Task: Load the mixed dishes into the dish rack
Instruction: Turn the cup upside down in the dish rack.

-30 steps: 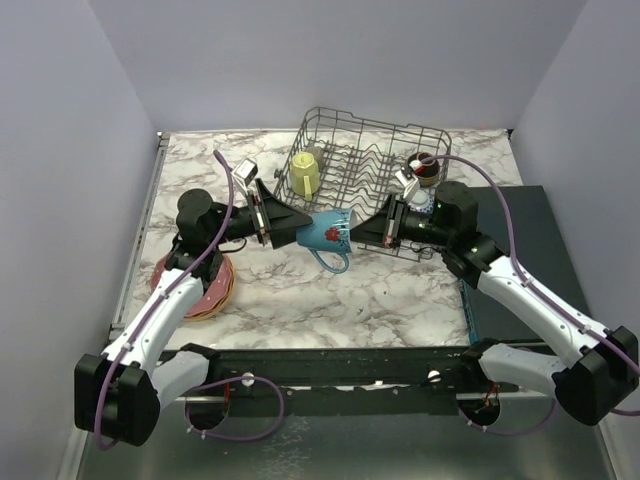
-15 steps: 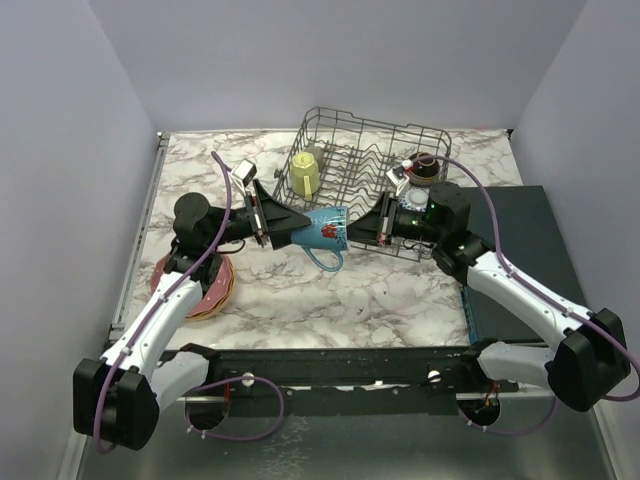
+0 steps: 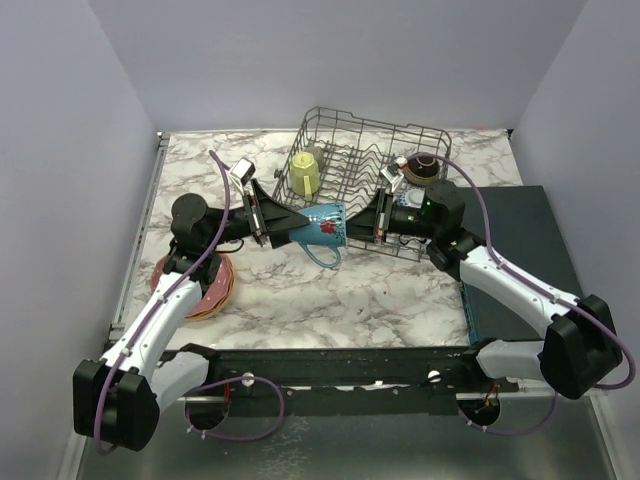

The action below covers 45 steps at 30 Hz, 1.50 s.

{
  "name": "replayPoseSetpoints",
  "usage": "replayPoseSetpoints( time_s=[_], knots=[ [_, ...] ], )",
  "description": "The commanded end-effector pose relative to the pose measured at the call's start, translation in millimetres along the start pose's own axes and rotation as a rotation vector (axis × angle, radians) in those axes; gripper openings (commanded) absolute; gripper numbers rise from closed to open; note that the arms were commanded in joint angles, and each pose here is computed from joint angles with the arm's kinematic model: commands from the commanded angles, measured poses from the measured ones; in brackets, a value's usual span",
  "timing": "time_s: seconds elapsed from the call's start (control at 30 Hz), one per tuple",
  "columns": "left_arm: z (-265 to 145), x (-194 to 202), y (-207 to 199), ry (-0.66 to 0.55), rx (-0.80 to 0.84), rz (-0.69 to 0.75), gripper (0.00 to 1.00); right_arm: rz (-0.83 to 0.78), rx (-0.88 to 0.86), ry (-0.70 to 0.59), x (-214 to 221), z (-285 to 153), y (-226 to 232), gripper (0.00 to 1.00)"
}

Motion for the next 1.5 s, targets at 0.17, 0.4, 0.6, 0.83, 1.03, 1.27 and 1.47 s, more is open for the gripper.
replayPoseSetpoints(
  time_s=[0.17,0.4,0.6,0.83,1.03,1.27,1.47],
  knots=[
    [-1,3,-9,0.032,0.05,0.066,0.99,-0.023,-0.066,0.032,-9,6,13,0.01],
    [0,3,-3,0.036,0.042,0.062,0.99,-0.025,-0.058,0.046,-13,11,14,0.01],
    [1,3,1,0.038,0.037,0.062,0.99,-0.021,-0.051,0.054,-13,15,11,0.01],
    [3,2,4,0.035,0.032,0.065,0.98,-0.03,-0.042,0.054,-13,15,9,0.01],
    [3,1,4,0.037,0.033,0.068,0.85,-0.028,-0.039,0.055,-11,13,6,0.01],
    [4,0,5,0.037,0.032,0.063,0.6,-0.032,-0.037,0.059,-9,13,4,0.0],
    [5,-2,3,0.037,0.036,0.066,0.4,-0.031,-0.03,0.056,-7,11,2,0.01]
  ],
)
Point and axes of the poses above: each gripper's point midway between its finger pads, its own z axis out along the fingers, its own y axis along the line the jaws close on, x = y × z, the point moved 8 cm from there along -z, back along the fingers, and after that the axes turned 8 degrees about z, right-handed, at the moved point
